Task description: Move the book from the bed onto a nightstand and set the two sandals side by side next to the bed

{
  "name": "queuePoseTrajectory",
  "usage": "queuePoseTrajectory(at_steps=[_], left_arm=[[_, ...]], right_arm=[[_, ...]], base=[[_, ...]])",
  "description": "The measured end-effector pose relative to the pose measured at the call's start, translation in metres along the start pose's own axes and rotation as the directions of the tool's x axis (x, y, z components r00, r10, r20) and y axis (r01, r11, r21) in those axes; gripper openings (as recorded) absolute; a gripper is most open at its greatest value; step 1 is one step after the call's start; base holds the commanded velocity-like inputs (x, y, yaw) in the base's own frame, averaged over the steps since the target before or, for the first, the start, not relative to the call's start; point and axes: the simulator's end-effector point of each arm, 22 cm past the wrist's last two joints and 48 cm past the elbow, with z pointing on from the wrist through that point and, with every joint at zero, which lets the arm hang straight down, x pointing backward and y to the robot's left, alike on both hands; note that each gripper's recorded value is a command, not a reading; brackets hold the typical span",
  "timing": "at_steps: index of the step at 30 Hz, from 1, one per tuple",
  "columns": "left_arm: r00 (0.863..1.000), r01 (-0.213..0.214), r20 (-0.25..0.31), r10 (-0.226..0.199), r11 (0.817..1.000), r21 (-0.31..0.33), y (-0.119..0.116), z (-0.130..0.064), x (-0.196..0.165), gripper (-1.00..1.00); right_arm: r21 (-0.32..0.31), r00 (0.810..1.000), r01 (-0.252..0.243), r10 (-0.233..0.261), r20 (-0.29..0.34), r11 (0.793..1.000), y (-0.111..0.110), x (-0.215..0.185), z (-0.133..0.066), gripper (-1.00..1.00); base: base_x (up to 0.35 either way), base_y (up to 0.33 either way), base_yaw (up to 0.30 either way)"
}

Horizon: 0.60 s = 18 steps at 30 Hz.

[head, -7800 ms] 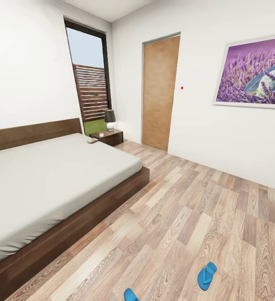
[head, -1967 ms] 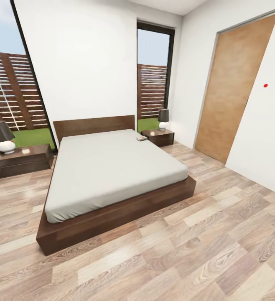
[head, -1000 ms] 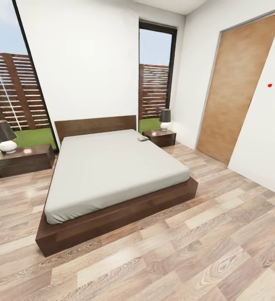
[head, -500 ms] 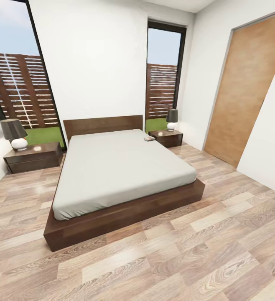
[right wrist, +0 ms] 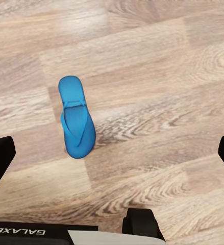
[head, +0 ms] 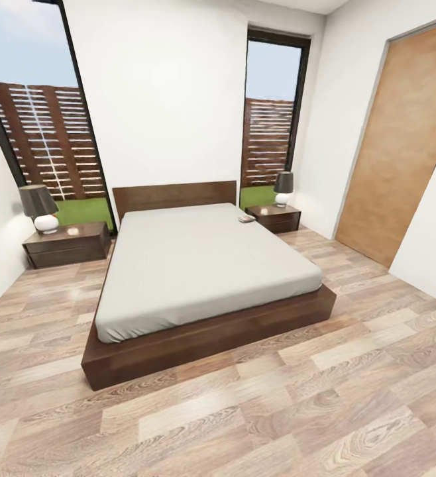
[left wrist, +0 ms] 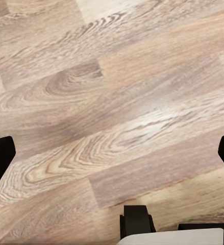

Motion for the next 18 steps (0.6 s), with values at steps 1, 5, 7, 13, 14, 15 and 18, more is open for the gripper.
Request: queuePoseTrajectory(at_steps=[1, 5, 7, 13, 14, 15, 18], left_arm=[[1.000, 0.000, -0.001, 0.000, 1.000, 0.000, 0.0000, 0.0000, 0.0002, 1.00], [1.000, 0.000, -0.001, 0.000, 1.000, 0.000, 0.0000, 0.0002, 0.0006, 1.00], [1.000, 0.000, -0.002, 0.000, 1.000, 0.000, 0.0000, 0.0002, 0.0007, 1.00], [1.000, 0.000, -0.003, 0.000, 1.000, 0.000, 0.0000, 0.0003, 0.0014, 1.00], [1.000, 0.000, -0.004, 0.000, 1.000, 0.000, 0.0000, 0.0004, 0.0016, 1.00], [1.000, 0.000, -0.004, 0.000, 1.000, 0.000, 0.0000, 0.0004, 0.0018, 1.00], [1.000, 0.000, -0.005, 0.000, 1.000, 0.000, 0.0000, 0.0007, 0.0024, 1.00]], right_arm=[[0.000, 1.000, 0.000, 0.000, 0.000, 1.000, -0.0001, 0.0002, 0.0001, 1.00], [0.000, 1.000, 0.000, 0.000, -0.001, 1.000, -0.0004, 0.0007, 0.0002, 1.00], [0.000, 1.000, 0.000, 0.000, -0.002, 1.000, -0.0003, 0.0008, 0.0002, 1.00], [0.000, 1.000, 0.000, 0.000, -0.002, 1.000, 0.0001, 0.0010, 0.0003, 1.00], [0.000, 1.000, 0.000, 0.000, -0.003, 1.000, 0.0002, 0.0012, 0.0003, 1.00], [0.000, 1.000, 0.000, 0.000, -0.003, 1.000, 0.0002, 0.0014, 0.0004, 1.00], [0.000, 1.000, 0.000, 0.000, -0.005, 1.000, 0.0003, 0.0022, 0.0006, 1.00]], base=[[0.000, 0.000, 0.063], [0.000, 0.000, 0.043], [0.000, 0.000, 0.026], [0.000, 0.000, 0.065], [0.000, 0.000, 0.135], [0.000, 0.000, 0.155], [0.000, 0.000, 0.180]])
